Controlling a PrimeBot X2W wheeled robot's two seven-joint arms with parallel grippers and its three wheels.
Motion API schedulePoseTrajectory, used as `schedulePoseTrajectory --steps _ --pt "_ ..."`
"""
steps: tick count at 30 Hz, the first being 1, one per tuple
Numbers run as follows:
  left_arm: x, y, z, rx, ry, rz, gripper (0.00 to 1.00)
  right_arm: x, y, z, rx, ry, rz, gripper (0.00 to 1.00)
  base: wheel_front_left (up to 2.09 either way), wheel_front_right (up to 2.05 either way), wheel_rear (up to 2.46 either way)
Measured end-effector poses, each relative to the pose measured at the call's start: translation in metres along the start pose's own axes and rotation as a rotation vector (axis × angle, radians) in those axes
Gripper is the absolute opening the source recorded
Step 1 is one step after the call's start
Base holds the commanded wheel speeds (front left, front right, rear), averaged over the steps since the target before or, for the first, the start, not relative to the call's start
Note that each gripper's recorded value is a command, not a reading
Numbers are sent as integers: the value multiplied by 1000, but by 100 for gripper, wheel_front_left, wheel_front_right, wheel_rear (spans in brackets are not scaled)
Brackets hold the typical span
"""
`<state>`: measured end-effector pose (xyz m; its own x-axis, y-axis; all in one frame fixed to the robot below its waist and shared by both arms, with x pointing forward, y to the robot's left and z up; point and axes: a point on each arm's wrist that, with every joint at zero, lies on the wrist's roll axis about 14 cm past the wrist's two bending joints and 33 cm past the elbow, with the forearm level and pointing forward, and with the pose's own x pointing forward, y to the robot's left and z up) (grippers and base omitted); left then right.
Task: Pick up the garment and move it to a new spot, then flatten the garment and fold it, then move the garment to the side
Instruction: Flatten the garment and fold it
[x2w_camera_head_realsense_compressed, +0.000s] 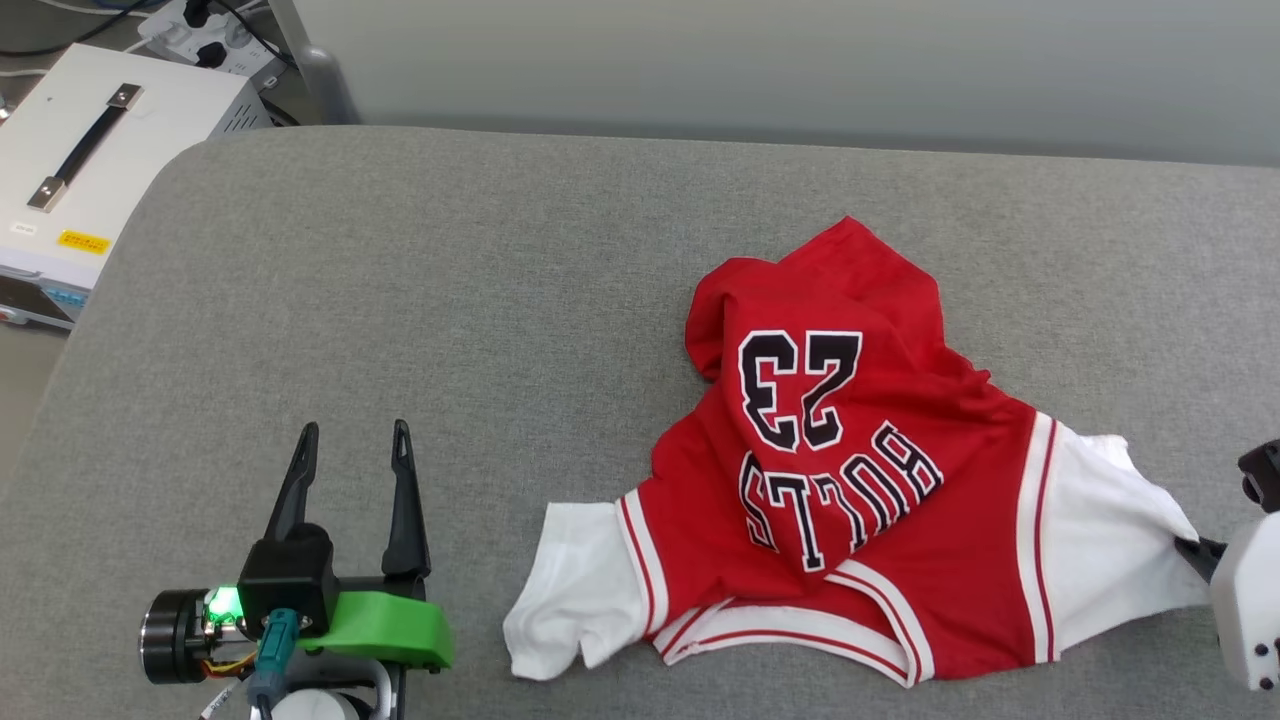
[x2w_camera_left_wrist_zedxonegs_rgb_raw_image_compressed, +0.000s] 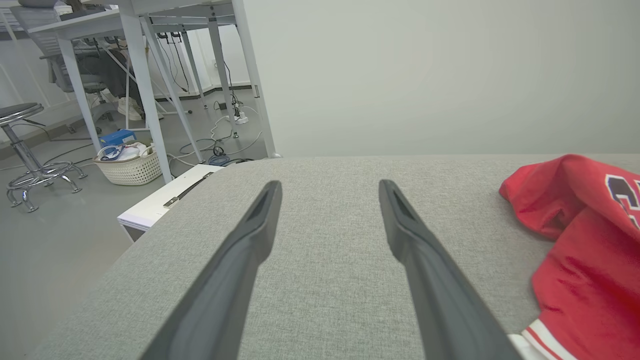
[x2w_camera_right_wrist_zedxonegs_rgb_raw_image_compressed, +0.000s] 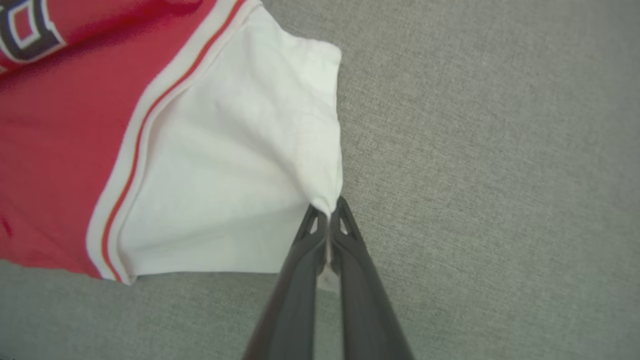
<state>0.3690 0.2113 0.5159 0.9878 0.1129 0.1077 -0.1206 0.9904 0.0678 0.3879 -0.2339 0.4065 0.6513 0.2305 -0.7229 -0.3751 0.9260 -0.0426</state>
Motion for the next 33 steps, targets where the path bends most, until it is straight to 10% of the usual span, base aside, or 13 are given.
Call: schedulePoseTrajectory --steps 6,7,8,24,33 --pt "-5 -1 -3 -4 12 -10 100 -1 -11 -35 69 78 -46 9 0 0 0" --pt "-5 -2 -3 -4 13 -12 100 -1 -11 -34 80 65 -47 81 0 0 0" --pt "-6 -2 -4 -4 14 -11 100 0 -10 -30 85 45 -49 100 0 0 0" --pt "14 -17 28 34 -55 -247 100 -59 -9 93 33 -635 -191 100 0 0 0" --pt "46 -68 40 41 141 -498 100 -72 18 106 30 -744 -195 100 0 0 0"
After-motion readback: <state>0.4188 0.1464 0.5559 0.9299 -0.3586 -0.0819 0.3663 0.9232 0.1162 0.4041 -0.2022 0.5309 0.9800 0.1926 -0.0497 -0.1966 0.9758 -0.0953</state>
